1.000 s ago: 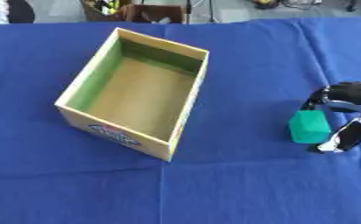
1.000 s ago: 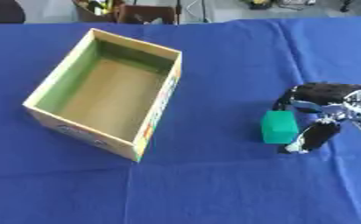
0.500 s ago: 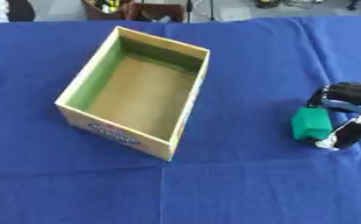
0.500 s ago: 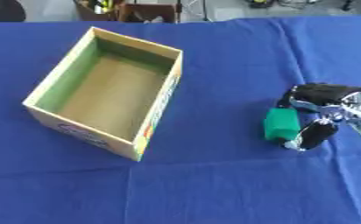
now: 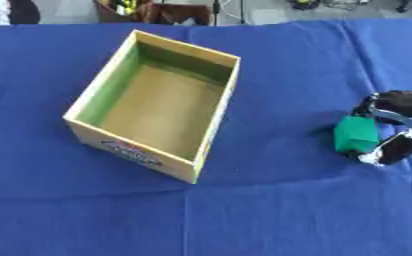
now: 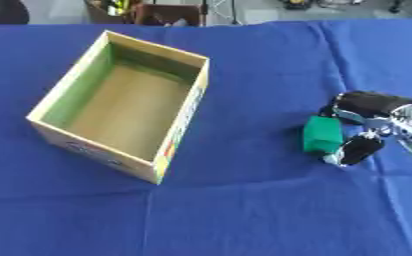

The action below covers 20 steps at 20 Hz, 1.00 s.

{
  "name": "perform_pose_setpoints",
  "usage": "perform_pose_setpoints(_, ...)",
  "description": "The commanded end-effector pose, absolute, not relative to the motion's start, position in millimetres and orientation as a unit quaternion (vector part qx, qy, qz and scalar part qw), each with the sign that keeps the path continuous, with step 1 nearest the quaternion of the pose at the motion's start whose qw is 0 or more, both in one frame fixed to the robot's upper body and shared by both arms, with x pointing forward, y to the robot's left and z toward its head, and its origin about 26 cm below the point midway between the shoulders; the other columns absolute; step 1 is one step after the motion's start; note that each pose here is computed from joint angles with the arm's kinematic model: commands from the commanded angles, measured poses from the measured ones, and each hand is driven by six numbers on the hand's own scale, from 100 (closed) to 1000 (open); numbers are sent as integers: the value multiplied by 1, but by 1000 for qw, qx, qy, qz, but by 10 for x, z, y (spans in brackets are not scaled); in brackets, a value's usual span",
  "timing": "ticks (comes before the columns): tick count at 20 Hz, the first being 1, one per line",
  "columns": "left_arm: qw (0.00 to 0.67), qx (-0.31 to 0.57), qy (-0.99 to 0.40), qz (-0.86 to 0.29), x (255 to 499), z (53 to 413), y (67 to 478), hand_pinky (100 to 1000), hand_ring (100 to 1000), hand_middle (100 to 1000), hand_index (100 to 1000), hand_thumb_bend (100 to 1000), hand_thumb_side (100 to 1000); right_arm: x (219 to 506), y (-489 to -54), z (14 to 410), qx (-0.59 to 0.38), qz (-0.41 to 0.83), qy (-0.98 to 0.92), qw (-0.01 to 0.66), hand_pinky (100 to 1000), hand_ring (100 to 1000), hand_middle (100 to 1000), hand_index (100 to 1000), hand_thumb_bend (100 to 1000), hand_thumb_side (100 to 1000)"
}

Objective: Pick up objects on the table and place them in the box.

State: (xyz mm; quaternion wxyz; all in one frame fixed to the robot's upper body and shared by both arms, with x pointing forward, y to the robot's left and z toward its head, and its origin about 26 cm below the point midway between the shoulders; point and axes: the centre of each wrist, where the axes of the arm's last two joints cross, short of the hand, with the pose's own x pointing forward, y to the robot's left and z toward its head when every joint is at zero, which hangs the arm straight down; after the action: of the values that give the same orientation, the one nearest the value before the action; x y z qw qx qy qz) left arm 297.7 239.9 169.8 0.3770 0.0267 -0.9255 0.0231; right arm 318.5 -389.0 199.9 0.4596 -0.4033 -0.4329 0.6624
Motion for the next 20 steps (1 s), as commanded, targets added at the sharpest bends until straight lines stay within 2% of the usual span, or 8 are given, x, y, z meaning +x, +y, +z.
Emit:
perform_pose_setpoints(1, 364, 24, -931, 19, 2962, 1772, 2393, 671, 690, 697, 841, 100, 1000, 3157, -3883, 2164, -413, 652, -450, 450, 676, 603, 427, 513, 100, 430)
perform_pose_setpoints(2, 364, 24, -931, 19, 2962, 1772, 2393, 671, 691, 697, 841, 100, 1000, 3148, -3855, 2205, -413, 649, -458, 446, 672, 593, 409, 495, 100, 503)
perform_pose_setpoints(3, 364, 23, -931, 19, 2962, 1772, 2393, 672, 691, 697, 841, 100, 1000, 3140, -3821, 2258, -413, 645, -468, 440, 670, 591, 406, 492, 100, 458)
perform_pose_setpoints(12, 365, 24, -930, 17, 2960, 1767, 2395, 672, 691, 698, 842, 100, 1000, 3039, -3617, 2668, -426, 629, -514, 399, 656, 573, 419, 500, 100, 490)
perform_pose_setpoints(20, 368, 24, -929, 18, 2957, 1758, 2398, 672, 692, 699, 842, 100, 1000, 2969, -3442, 3048, -436, 609, -564, 348, 654, 558, 393, 476, 100, 531)
